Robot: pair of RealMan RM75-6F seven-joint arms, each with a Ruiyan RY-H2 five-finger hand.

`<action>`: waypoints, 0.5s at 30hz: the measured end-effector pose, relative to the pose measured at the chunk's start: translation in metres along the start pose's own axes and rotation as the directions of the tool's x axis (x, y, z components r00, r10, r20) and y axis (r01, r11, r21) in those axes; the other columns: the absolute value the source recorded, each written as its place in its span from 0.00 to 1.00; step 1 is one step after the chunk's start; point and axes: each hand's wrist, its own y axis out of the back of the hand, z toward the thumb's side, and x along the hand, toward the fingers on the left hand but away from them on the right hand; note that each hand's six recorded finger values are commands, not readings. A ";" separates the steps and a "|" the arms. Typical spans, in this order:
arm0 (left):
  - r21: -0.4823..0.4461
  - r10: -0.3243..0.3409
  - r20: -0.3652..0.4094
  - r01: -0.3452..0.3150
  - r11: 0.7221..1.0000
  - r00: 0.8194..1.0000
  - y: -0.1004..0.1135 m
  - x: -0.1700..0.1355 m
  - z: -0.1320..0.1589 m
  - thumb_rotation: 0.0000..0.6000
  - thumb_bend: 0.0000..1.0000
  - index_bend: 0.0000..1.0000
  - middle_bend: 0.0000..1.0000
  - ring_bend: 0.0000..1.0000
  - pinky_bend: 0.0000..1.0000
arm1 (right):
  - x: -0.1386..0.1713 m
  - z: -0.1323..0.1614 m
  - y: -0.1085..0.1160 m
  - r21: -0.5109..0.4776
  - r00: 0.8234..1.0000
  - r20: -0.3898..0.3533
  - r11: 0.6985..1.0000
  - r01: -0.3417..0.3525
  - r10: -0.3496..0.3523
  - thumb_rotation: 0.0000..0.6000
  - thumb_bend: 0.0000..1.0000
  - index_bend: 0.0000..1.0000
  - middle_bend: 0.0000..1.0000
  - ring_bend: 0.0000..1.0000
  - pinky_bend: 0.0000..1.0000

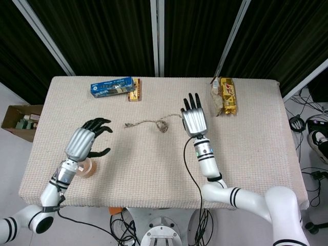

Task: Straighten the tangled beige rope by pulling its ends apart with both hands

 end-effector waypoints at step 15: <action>0.017 -0.174 -0.193 0.181 0.983 0.966 -0.093 0.138 0.005 1.00 0.26 0.46 0.19 0.10 0.18 | -0.007 -0.046 0.007 0.023 0.996 0.084 1.000 -0.003 0.001 1.00 0.48 0.65 0.20 0.00 0.00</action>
